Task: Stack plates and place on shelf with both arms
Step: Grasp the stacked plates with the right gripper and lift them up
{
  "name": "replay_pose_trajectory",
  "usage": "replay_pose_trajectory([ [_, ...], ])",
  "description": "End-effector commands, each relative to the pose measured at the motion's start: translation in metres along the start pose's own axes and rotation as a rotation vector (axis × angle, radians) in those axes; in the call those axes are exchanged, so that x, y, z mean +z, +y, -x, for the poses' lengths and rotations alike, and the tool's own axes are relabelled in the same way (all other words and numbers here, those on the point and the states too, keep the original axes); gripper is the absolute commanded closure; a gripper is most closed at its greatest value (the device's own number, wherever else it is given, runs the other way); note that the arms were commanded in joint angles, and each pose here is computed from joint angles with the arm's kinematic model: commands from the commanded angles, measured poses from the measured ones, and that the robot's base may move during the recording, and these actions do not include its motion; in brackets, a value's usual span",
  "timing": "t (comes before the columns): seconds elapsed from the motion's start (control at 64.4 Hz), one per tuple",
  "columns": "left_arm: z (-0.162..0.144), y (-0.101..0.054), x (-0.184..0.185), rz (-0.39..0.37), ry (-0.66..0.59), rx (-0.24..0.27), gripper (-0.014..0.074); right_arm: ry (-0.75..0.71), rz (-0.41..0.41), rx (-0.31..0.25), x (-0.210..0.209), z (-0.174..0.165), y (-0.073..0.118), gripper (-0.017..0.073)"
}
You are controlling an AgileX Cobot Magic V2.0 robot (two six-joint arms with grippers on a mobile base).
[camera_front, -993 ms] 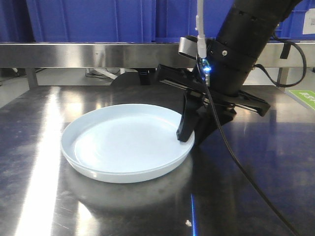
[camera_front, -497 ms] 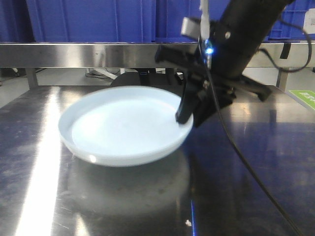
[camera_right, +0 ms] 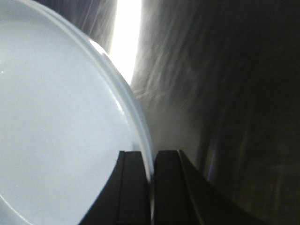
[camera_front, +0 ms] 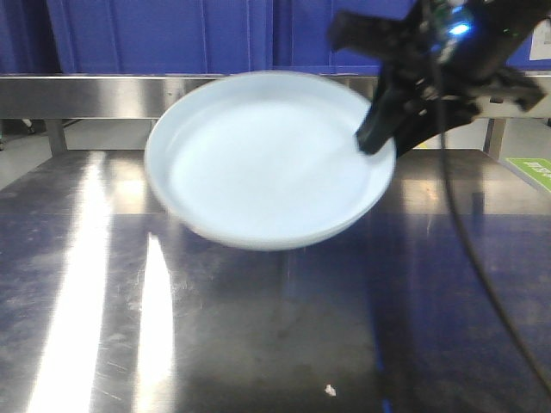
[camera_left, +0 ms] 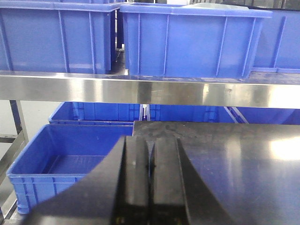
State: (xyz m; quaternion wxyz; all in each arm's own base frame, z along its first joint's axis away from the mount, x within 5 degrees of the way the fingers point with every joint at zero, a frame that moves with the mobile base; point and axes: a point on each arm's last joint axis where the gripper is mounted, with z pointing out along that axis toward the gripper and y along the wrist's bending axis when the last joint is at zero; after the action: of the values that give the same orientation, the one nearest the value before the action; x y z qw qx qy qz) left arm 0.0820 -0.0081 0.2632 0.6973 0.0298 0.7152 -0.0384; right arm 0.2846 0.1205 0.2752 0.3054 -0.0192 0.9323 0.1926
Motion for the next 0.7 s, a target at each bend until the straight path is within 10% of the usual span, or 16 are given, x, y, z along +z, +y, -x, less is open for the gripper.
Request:
replay_pose_trajectory([
  [0.0,0.019,0.002,-0.001,0.024,-0.105,-0.006,0.0513,-0.259,0.001,0.005,-0.04,0.015,-0.011,0.0503],
  [0.279,0.019,0.002,-0.001,0.024,-0.105,-0.006,0.0513,-0.526,-0.104,-0.15,-0.094,-0.021,-0.04,0.0503],
  [0.683,0.019,0.002,-0.001,0.024,-0.105,-0.006,0.0513,-0.749,-0.072,-0.177,-0.13,-0.09,-0.051,0.0503],
])
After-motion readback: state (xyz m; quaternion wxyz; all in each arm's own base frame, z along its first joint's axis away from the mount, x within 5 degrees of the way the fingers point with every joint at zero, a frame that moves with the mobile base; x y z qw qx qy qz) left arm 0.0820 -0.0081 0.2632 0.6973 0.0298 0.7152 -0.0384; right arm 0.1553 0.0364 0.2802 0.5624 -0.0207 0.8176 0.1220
